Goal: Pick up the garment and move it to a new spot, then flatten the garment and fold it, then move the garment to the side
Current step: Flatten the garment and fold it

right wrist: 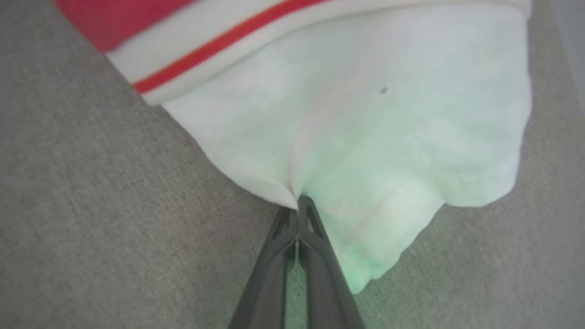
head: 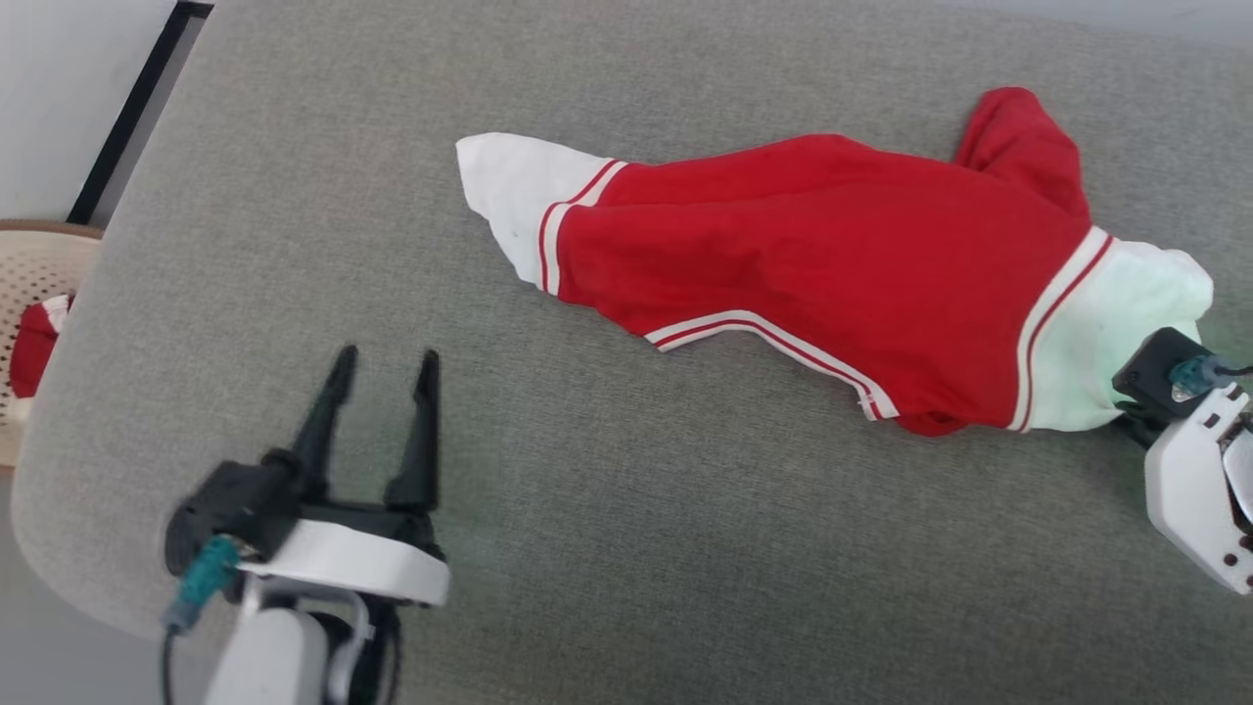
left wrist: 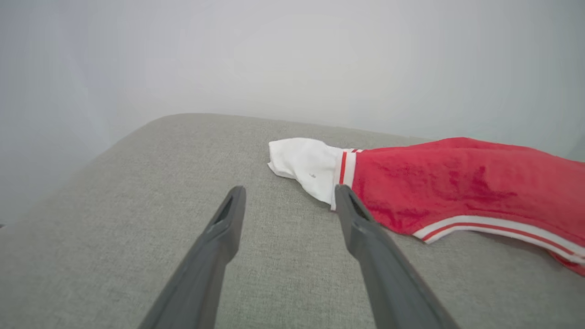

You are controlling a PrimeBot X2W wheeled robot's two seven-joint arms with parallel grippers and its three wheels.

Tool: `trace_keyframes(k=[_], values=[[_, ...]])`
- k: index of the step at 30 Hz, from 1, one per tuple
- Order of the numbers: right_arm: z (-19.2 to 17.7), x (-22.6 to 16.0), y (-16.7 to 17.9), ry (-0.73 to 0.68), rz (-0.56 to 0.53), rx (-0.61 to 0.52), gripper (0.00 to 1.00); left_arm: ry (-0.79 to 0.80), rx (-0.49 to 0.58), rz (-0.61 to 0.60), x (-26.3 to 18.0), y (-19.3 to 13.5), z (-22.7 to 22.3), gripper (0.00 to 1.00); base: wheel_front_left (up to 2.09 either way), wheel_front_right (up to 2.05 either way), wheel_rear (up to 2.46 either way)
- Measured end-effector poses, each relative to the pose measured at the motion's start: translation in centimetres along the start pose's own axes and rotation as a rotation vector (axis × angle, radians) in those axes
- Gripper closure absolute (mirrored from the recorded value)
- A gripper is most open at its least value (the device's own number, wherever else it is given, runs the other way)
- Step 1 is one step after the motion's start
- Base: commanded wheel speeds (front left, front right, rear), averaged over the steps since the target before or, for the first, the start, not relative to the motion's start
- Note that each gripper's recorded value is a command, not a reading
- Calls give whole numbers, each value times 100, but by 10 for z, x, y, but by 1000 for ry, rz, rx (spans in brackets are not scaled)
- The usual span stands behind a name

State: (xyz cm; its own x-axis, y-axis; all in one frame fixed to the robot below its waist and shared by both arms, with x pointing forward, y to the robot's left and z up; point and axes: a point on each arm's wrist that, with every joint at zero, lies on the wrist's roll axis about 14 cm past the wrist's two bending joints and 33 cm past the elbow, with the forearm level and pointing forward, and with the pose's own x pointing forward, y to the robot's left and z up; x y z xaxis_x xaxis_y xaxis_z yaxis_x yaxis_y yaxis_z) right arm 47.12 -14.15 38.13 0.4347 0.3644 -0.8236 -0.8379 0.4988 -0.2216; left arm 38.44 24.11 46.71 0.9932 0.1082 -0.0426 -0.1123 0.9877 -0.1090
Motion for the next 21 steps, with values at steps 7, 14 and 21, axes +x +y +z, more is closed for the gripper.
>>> trace_keyframes(k=[7,14,21], values=[[-6,-6,-5,-10,-21,27,100,5,216,-204,21,-12,12,0,0,0,0],[-4,-3,-10,-26,-31,37,100,283,431,-466,50,-18,-4,0,0,0,0],[0,8,-17,-41,-28,27,100,511,624,-544,81,4,-18,0,0,0,0]])
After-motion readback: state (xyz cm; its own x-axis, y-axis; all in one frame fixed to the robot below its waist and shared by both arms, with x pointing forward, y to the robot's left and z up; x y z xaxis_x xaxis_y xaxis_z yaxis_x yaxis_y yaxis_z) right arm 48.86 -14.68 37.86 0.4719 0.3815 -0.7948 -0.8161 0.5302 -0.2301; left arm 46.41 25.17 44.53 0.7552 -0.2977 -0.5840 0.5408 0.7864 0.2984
